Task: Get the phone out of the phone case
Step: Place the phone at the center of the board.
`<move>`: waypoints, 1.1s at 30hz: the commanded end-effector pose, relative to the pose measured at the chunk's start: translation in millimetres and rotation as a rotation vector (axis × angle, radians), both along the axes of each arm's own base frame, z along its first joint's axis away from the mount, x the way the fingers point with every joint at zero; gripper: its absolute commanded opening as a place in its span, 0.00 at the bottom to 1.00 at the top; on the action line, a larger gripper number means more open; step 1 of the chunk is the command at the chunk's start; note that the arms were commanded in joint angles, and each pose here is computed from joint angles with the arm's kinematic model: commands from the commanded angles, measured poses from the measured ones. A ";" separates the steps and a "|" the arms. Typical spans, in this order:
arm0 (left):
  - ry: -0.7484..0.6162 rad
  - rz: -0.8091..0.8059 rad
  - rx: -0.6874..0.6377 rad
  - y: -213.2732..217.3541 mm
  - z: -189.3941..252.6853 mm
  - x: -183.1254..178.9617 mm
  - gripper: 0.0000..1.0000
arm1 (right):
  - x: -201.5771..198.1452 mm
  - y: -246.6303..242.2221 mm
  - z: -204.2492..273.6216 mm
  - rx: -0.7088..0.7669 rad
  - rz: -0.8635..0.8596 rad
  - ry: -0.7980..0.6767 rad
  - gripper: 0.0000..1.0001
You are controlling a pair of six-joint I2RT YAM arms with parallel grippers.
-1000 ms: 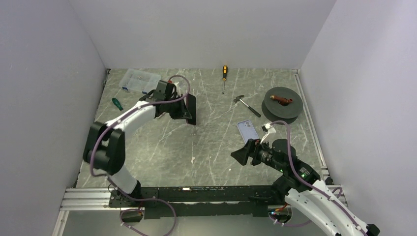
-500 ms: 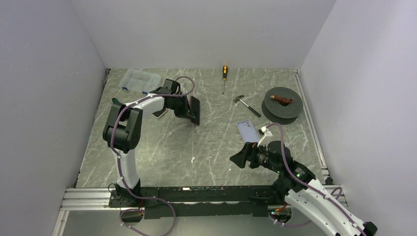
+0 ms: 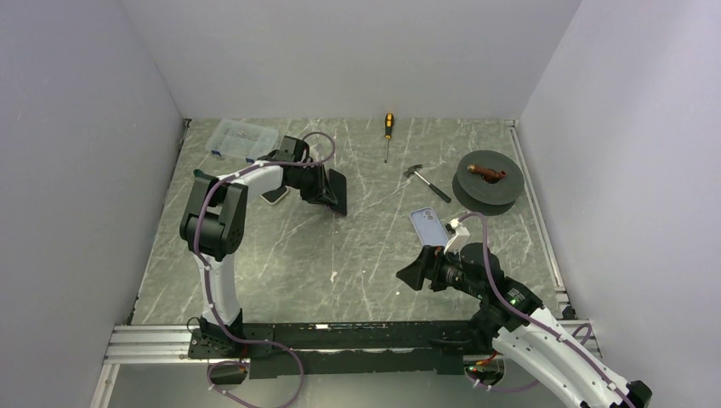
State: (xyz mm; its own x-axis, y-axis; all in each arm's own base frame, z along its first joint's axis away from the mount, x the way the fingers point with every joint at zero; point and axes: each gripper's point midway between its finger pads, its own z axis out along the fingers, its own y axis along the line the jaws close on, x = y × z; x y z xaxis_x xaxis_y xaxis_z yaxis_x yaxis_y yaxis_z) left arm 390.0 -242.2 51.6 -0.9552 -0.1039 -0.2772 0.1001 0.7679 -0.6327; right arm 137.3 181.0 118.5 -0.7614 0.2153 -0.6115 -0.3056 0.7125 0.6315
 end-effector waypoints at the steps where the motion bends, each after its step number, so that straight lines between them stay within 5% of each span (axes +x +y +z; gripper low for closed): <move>1: -0.065 -0.032 -0.023 -2.2 13.0 6.9 0.30 | 4.0 3.1 10.6 0.028 -0.005 -0.027 0.85; 12: -0.166 0.070 0.132 35.6 41.2 12.7 0.60 | 5.6 -1.4 9.9 0.015 -0.038 -0.011 0.86; 18: -0.266 0.213 0.266 72.3 68.0 12.1 0.64 | 6.8 -0.4 13.2 0.012 -0.033 -0.016 0.86; 22: -0.333 0.367 0.493 125.2 61.6 14.9 0.67 | 6.6 0.3 17.5 0.018 -0.029 -0.023 0.86; 28: -0.208 0.460 0.617 159.0 41.1 13.3 0.71 | 6.4 2.1 13.6 0.023 -0.025 -0.013 0.85; 30: -0.194 0.539 0.578 163.5 38.1 11.0 0.78 | 6.3 4.1 11.6 0.028 -0.020 -0.005 0.85; 31: -0.187 0.585 0.556 166.0 38.3 10.3 0.94 | 6.3 5.0 10.7 0.028 -0.017 -0.001 0.85; 33: -0.170 0.651 0.510 167.5 39.0 9.8 0.99 | 7.3 6.3 10.3 0.025 -0.013 0.000 0.85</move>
State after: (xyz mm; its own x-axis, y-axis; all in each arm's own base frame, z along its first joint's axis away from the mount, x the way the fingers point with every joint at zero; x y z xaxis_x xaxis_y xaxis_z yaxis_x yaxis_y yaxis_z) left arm 396.8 -88.6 77.2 -0.7867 -0.2855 -0.5473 -0.2504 0.9580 -0.1399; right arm 137.8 180.2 112.8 -0.7775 0.2192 -0.5894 -0.2742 0.7253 0.6314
